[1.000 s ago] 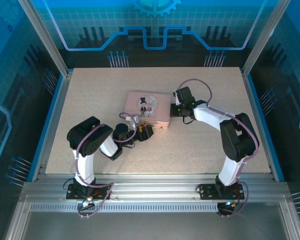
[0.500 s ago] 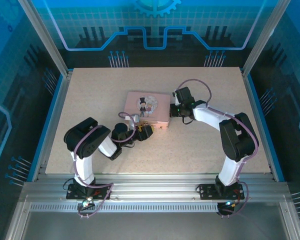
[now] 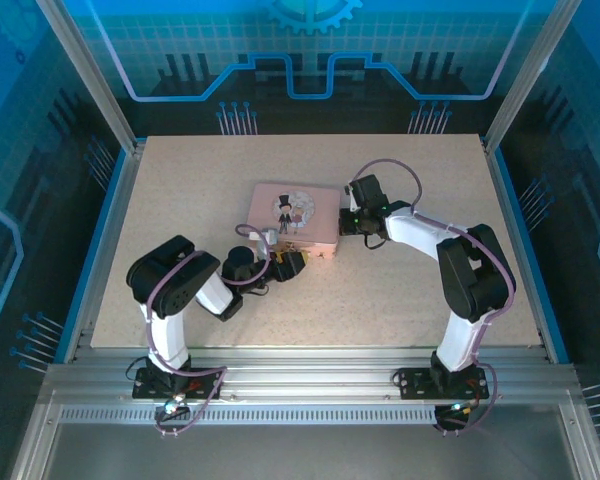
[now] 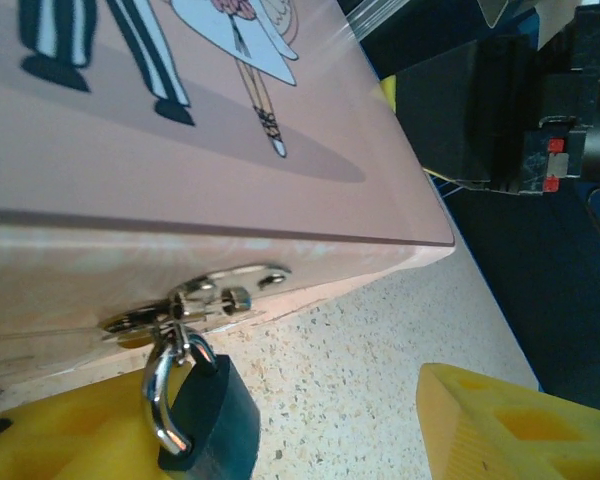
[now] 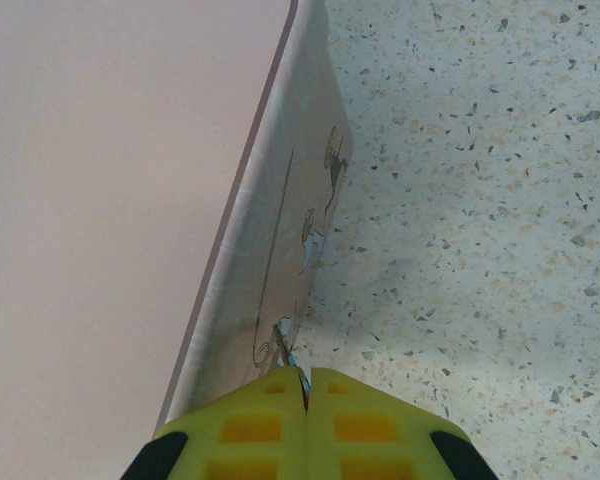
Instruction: Unlock a padlock with a key
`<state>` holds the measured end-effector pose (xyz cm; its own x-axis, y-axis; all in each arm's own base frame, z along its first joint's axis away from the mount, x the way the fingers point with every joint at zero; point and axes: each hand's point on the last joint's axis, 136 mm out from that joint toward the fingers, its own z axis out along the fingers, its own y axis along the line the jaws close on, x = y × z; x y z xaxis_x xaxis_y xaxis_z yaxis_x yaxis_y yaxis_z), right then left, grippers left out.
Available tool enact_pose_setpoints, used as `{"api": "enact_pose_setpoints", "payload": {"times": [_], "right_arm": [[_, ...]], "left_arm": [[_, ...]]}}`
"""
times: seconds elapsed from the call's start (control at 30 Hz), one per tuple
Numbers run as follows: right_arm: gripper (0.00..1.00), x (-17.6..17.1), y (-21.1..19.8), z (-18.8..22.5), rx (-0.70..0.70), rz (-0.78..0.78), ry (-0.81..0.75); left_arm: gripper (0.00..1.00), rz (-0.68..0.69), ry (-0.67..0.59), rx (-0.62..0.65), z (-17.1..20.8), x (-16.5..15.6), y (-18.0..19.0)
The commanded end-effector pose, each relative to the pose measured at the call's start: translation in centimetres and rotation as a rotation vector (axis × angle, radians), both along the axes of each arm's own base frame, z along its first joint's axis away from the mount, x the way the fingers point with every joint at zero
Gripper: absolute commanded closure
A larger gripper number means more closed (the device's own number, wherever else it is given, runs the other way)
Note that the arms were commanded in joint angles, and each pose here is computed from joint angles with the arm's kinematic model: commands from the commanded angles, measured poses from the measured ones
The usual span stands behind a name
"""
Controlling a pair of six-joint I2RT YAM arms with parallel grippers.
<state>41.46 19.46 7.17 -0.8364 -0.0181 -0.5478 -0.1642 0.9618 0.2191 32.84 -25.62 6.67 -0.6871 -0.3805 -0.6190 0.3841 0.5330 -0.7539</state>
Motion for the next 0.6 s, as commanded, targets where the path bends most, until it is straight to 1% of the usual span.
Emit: {"api": "enact_pose_setpoints", "payload": {"times": [0.0,0.1,0.2,0.37,0.4,0.57], "right_arm": [[1.00,-0.3,1.5,-0.3,0.020,0.035,0.015],[1.00,-0.3,1.6,-0.2,0.022,0.036,0.014],[1.00,-0.3,1.6,0.0,0.022,0.037,0.009],[1.00,-0.3,1.5,0.1,0.019,0.036,0.006],[1.00,-0.3,1.5,0.2,0.019,0.036,0.005],[1.00,-0.2,1.6,0.4,0.023,0.035,0.001]], "left_arm": [[0.39,0.019,-0.009,-0.010,0.0,0.1,0.6],[0.45,0.026,0.000,-0.015,-0.2,0.3,0.9],[0.48,0.024,0.006,-0.019,-0.2,0.4,0.9],[0.58,0.014,0.026,-0.019,-0.8,0.3,1.0],[0.61,0.008,0.029,-0.018,-0.9,0.2,0.9],[0.68,-0.005,0.040,-0.018,-1.3,0.1,0.8]]}}
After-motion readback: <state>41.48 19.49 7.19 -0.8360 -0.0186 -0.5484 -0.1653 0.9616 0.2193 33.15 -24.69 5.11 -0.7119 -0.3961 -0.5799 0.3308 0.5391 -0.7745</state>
